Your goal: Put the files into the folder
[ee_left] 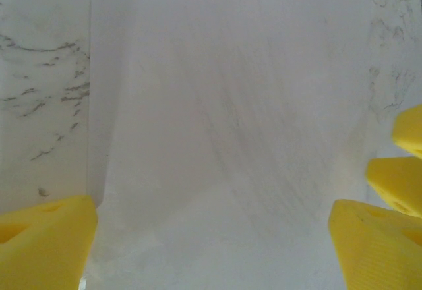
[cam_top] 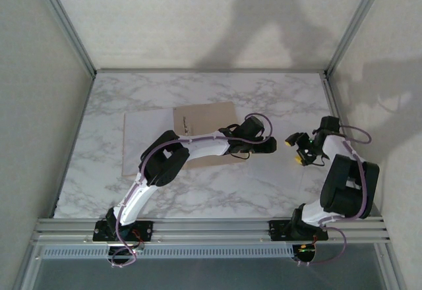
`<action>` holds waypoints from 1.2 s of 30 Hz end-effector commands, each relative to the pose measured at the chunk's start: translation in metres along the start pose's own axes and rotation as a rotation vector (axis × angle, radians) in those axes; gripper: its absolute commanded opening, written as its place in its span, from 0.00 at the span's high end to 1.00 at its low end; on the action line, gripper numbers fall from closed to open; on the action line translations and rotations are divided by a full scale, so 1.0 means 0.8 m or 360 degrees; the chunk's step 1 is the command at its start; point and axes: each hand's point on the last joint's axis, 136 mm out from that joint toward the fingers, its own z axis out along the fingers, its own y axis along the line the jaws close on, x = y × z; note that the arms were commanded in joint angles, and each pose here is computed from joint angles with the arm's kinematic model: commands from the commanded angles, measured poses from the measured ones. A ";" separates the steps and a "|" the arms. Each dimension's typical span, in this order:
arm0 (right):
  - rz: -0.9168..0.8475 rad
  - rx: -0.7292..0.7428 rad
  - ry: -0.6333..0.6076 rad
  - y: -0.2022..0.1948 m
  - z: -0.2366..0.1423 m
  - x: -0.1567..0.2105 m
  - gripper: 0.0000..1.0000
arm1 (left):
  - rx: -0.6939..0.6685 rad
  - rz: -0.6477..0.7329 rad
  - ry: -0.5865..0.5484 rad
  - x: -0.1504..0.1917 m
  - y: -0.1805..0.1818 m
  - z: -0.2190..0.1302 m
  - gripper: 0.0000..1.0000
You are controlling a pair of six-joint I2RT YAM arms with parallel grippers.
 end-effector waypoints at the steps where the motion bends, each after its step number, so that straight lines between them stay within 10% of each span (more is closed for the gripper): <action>1: -0.0079 0.0144 -0.0120 -0.005 -0.027 -0.010 0.31 | -0.0080 -0.0046 0.0064 0.013 0.015 -0.008 0.09; 36: 0.0036 0.0035 0.0076 -0.021 0.040 0.021 0.33 | -0.0145 -0.0033 0.0082 0.023 0.016 0.001 0.05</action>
